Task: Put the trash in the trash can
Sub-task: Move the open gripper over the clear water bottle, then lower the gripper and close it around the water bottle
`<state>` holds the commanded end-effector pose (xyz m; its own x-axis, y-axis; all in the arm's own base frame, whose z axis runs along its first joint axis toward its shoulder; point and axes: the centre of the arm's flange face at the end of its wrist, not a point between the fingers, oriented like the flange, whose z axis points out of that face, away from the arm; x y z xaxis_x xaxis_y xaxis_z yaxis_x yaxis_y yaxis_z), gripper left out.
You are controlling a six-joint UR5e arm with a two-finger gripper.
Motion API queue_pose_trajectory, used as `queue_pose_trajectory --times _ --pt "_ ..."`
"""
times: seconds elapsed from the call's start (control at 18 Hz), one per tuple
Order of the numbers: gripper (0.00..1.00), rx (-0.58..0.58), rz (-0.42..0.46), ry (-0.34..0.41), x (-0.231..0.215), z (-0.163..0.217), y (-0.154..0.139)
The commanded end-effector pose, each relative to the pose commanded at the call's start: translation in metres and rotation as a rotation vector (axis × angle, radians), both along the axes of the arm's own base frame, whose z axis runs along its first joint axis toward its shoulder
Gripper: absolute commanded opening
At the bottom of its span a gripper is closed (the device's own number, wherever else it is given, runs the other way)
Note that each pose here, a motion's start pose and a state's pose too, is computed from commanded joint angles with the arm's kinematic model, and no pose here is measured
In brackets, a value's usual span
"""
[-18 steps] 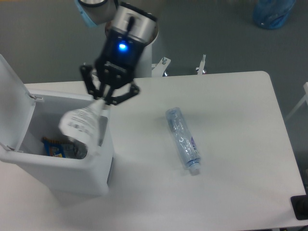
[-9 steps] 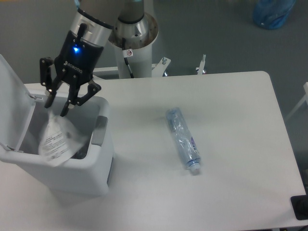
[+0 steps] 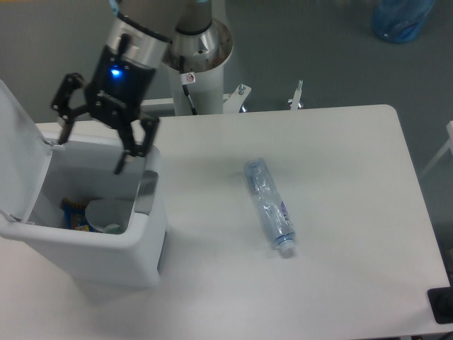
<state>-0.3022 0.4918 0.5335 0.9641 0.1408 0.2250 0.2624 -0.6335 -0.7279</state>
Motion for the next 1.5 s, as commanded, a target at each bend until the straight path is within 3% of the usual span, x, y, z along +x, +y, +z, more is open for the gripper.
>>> queue_pose_trajectory --times 0.33,0.61,0.72,0.89,1.22,1.5 --pt "1.0 -0.065 0.203 -0.065 -0.134 -0.062 -0.059" --pt "1.0 -0.121 0.215 -0.098 -0.191 -0.126 -0.082" --pt "1.0 -0.168 0.227 -0.099 -0.2 -0.144 -0.083" --pt "1.0 -0.391 0.281 -0.044 -0.201 -0.178 -0.087" --pt "1.0 -0.725 0.157 -0.025 -0.183 -0.236 -0.055" --pt "1.0 -0.824 0.106 -0.019 -0.167 -0.271 -0.033"
